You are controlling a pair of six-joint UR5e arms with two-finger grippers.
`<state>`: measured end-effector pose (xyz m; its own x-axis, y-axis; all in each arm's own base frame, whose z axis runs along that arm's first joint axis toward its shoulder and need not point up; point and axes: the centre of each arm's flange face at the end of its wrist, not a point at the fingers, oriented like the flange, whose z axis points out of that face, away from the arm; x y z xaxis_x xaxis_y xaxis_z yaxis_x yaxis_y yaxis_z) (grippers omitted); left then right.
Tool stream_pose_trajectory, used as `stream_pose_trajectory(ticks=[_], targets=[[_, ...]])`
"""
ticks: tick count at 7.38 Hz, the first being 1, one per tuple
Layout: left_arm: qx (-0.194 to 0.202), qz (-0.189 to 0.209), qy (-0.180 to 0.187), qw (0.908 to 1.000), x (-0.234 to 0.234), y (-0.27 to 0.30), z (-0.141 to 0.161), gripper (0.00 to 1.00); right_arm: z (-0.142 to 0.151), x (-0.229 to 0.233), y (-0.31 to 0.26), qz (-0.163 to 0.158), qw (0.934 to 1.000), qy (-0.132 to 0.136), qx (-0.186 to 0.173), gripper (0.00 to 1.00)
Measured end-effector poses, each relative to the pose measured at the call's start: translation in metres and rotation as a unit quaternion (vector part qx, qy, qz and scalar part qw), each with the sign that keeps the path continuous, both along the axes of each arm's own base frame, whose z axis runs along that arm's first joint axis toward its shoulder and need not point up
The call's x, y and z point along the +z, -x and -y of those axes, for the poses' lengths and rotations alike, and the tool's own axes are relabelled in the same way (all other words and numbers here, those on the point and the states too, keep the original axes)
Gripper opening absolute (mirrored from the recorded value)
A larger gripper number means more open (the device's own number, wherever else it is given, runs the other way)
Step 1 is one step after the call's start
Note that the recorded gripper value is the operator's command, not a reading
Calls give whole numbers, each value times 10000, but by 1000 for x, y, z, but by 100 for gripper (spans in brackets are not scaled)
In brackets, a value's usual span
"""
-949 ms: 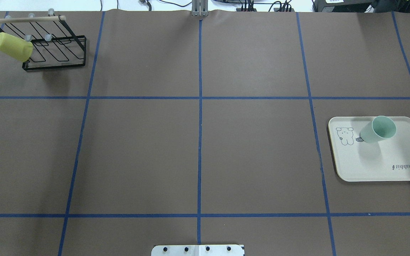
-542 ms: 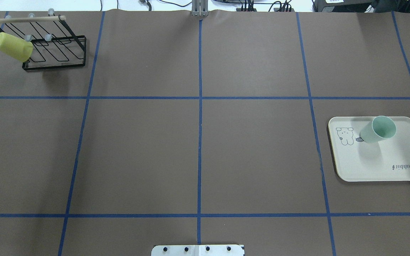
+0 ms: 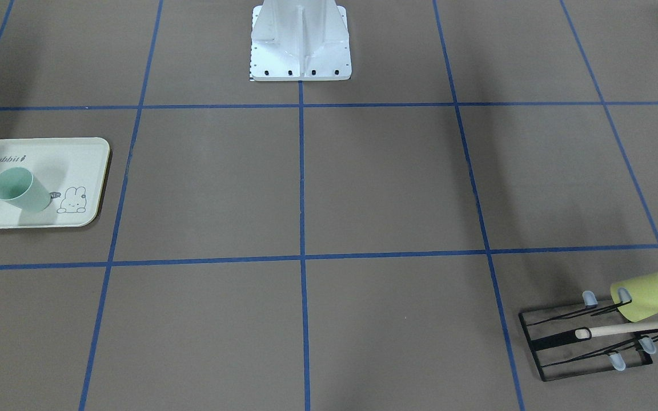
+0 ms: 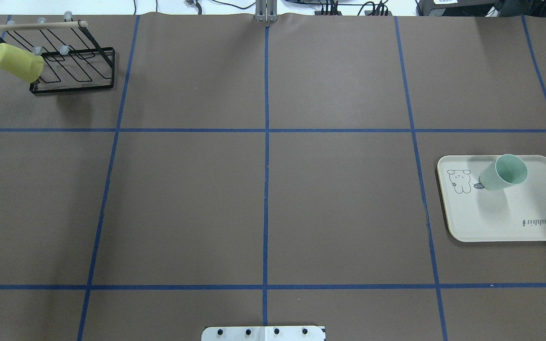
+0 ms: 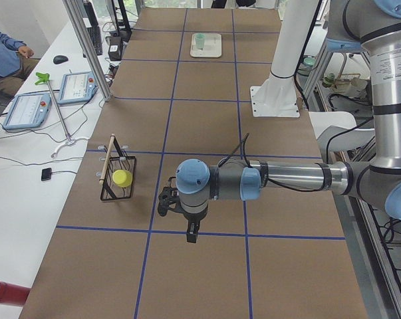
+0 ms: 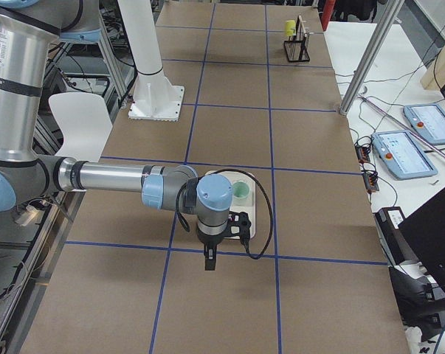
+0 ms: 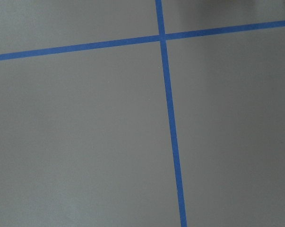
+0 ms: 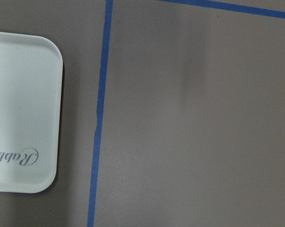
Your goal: Left arm grabs green cup and hands to right arm on tray
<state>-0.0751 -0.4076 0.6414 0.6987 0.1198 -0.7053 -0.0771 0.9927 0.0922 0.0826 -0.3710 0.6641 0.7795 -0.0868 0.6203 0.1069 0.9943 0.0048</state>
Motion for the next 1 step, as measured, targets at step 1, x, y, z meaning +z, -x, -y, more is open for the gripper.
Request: stream_pose_trajectory(ticks=[1], targets=[[-2,0,-1,10000,0,0,0,100,0,0,0,0,10000,0,0,100]])
